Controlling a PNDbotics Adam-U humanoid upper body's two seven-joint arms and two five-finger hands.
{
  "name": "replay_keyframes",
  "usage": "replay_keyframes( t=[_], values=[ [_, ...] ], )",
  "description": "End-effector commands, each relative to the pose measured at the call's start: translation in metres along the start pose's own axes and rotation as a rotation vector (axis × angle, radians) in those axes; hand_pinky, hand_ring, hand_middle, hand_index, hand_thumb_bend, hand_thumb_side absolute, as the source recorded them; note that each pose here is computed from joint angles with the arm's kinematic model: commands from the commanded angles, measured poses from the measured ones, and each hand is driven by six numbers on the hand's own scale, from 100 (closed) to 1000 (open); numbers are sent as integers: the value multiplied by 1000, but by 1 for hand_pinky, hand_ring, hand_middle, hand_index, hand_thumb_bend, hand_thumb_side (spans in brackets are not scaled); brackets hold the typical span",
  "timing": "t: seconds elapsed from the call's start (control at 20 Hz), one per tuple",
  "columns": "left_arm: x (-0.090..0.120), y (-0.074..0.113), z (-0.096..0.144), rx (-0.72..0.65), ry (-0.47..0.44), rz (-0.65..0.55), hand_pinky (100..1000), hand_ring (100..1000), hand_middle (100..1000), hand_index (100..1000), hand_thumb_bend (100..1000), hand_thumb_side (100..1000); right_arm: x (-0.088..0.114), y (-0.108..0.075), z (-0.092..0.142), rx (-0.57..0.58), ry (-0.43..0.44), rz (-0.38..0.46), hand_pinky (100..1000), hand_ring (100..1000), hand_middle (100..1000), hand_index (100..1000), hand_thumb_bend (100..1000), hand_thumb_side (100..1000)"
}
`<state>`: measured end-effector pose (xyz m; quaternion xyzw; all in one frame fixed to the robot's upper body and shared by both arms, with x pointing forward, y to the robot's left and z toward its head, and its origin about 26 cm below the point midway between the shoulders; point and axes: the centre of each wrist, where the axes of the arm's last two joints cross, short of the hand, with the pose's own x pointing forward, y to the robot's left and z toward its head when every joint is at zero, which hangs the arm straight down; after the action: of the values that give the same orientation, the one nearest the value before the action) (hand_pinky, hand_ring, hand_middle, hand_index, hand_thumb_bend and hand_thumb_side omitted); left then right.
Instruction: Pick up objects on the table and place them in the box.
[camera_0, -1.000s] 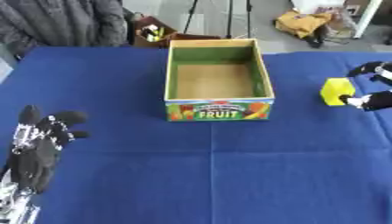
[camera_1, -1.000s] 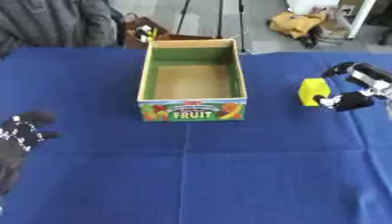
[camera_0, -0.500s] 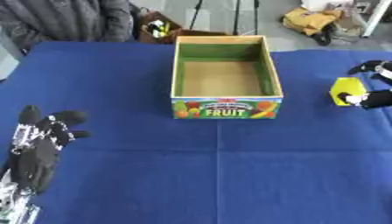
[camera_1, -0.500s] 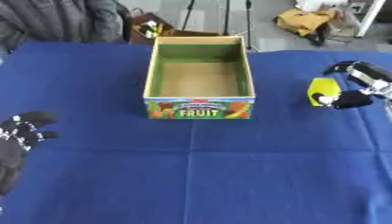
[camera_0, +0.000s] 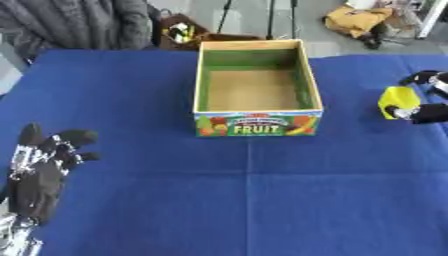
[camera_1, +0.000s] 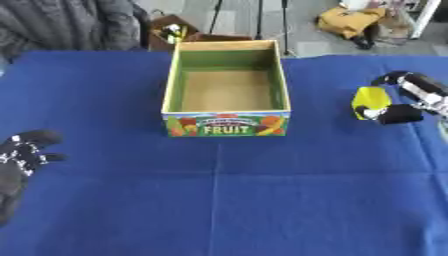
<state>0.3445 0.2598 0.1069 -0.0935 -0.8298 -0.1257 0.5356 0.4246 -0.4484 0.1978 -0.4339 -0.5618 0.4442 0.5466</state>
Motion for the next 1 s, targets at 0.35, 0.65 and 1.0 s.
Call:
replay_keyframes(
  t=[0.35, 0.65, 1.0],
  values=[
    [8, 0, -4, -17, -29, -13, 704, 826, 689, 728, 508, 1000, -2, -19, 0, -105, 26, 17, 775, 905, 871, 867, 366, 517],
    [8, -1, -4, -19, -30, -9, 704, 826, 690, 728, 508, 1000, 5, -14, -5, -120, 13, 11, 735, 867, 863, 859, 341, 508],
    [8, -1, -5, -19, -31, -9, 705, 827, 690, 728, 509, 1000, 7, -9, -7, -104, 19, 16, 700, 835, 859, 855, 308, 485]
  ],
)
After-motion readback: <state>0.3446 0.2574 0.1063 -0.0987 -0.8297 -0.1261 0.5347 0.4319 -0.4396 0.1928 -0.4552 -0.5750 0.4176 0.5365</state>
